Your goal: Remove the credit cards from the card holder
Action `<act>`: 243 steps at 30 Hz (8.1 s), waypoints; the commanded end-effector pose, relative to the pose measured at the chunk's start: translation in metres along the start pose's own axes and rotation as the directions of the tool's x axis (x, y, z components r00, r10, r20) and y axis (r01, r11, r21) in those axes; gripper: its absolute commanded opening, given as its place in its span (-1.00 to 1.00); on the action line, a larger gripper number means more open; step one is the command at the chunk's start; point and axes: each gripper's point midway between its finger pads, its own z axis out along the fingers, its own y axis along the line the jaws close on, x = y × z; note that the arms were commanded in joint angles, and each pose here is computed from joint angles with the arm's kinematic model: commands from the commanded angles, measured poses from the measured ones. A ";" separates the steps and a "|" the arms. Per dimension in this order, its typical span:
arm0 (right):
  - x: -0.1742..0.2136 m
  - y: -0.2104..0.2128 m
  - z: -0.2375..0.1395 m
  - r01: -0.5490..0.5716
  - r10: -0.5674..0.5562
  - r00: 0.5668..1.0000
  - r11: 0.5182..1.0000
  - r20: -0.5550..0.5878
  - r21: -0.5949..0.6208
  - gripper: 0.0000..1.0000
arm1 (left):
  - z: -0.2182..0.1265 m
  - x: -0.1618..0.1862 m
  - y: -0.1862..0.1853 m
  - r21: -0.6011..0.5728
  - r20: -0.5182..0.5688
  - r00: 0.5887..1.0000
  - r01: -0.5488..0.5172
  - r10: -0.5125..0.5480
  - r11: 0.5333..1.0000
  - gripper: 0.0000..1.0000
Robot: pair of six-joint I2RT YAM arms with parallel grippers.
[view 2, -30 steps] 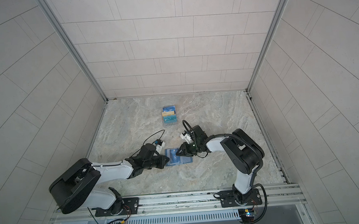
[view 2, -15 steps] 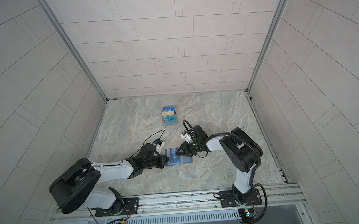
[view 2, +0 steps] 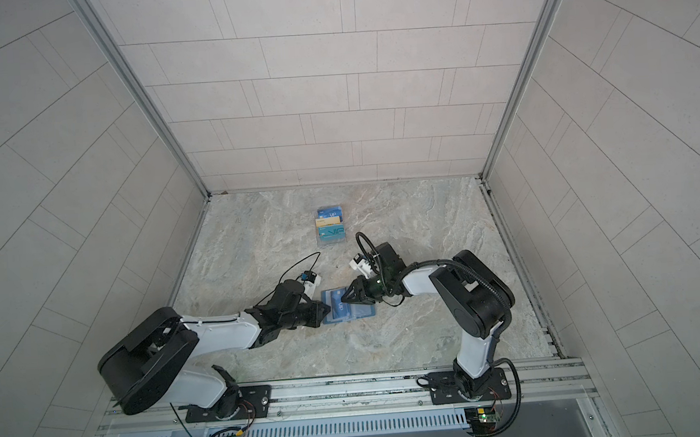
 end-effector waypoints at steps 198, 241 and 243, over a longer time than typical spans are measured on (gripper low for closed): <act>0.020 0.114 -0.101 0.643 -0.652 0.750 0.758 0.108 0.111 0.23 | -0.128 -0.076 -0.138 0.484 0.092 0.916 -0.384 0.391 0.786 -1.00; -0.059 0.190 -0.148 0.525 -0.110 0.658 0.777 0.745 -0.349 -0.12 | -0.162 -0.193 -0.129 0.625 0.535 0.782 -0.112 -0.320 0.772 -1.00; -0.060 0.191 -0.148 0.526 -0.109 0.657 0.775 0.746 -0.351 -0.16 | -0.162 -0.192 -0.128 0.628 0.538 0.778 -0.112 -0.325 0.771 -1.00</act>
